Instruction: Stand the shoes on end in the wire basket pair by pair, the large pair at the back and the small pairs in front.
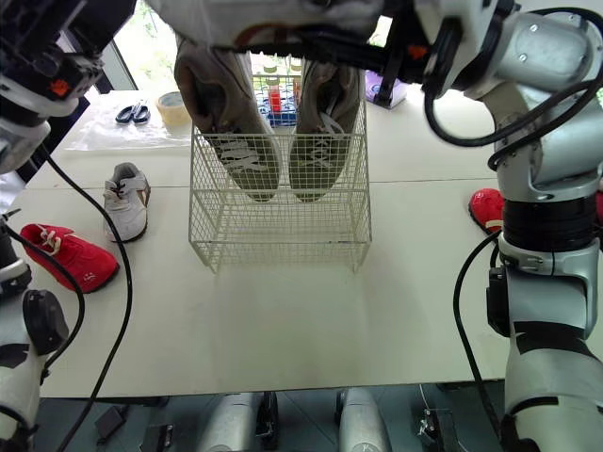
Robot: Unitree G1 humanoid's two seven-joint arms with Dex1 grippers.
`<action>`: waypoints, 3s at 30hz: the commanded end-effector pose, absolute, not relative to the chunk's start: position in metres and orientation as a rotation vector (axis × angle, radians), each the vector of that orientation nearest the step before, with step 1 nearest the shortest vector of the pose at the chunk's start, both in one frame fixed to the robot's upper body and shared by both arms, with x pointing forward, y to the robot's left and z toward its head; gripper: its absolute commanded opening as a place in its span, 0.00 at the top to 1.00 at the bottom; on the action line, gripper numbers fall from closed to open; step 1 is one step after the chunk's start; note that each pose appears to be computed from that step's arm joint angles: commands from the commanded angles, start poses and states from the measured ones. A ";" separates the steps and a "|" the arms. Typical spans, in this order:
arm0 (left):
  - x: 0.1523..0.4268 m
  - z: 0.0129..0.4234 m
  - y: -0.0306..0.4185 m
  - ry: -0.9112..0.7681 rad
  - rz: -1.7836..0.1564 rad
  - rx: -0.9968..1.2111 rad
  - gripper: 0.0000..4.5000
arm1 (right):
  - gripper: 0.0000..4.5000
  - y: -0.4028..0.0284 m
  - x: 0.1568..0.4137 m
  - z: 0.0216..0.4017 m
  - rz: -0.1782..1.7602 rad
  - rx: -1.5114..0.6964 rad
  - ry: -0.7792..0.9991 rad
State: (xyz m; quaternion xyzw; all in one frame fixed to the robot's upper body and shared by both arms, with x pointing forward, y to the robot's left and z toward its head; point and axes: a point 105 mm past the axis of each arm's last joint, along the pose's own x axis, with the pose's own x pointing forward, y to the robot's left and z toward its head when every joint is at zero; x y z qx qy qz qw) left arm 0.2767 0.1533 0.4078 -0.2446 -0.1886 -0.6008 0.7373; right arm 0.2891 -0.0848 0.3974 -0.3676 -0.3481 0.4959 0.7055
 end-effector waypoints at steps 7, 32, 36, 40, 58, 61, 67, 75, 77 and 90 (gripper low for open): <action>0.280 0.372 0.127 -0.181 -1.410 -0.437 0.00 | 0.79 -0.077 0.281 0.396 1.084 -1.044 -0.875; 0.274 0.392 0.142 -0.575 -1.274 -0.961 0.85 | 0.02 -0.106 0.281 0.388 1.008 0.619 -0.677; 0.282 0.394 0.131 -0.626 -1.250 -1.059 0.85 | 0.02 -0.077 0.276 0.394 1.045 0.705 -0.665; 0.286 0.389 0.119 -0.612 -1.252 -1.075 0.85 | 0.02 -0.062 0.273 0.398 1.089 0.680 -0.665; 0.284 0.352 0.094 -0.451 -1.295 -0.963 0.85 | 0.07 -0.045 0.268 0.409 1.171 0.647 -0.679; 0.286 0.351 0.095 -0.451 -1.293 -0.964 0.85 | 0.28 -0.044 0.269 0.408 1.168 0.643 -0.678; 0.288 0.347 0.096 -0.444 -1.279 -0.942 0.69 | 0.83 -0.043 0.270 0.408 1.181 0.631 -0.671; 0.293 0.323 0.104 -0.365 -1.032 -0.587 0.40 | 0.84 -0.068 0.271 0.426 1.195 0.403 -0.757; 0.285 0.316 0.103 -0.338 -1.008 -0.487 0.40 | 0.84 -0.081 0.274 0.429 1.197 0.283 -0.765; 0.254 0.281 0.110 -0.210 -0.821 -0.348 0.40 | 0.84 -0.132 0.306 0.372 1.301 -0.213 -0.467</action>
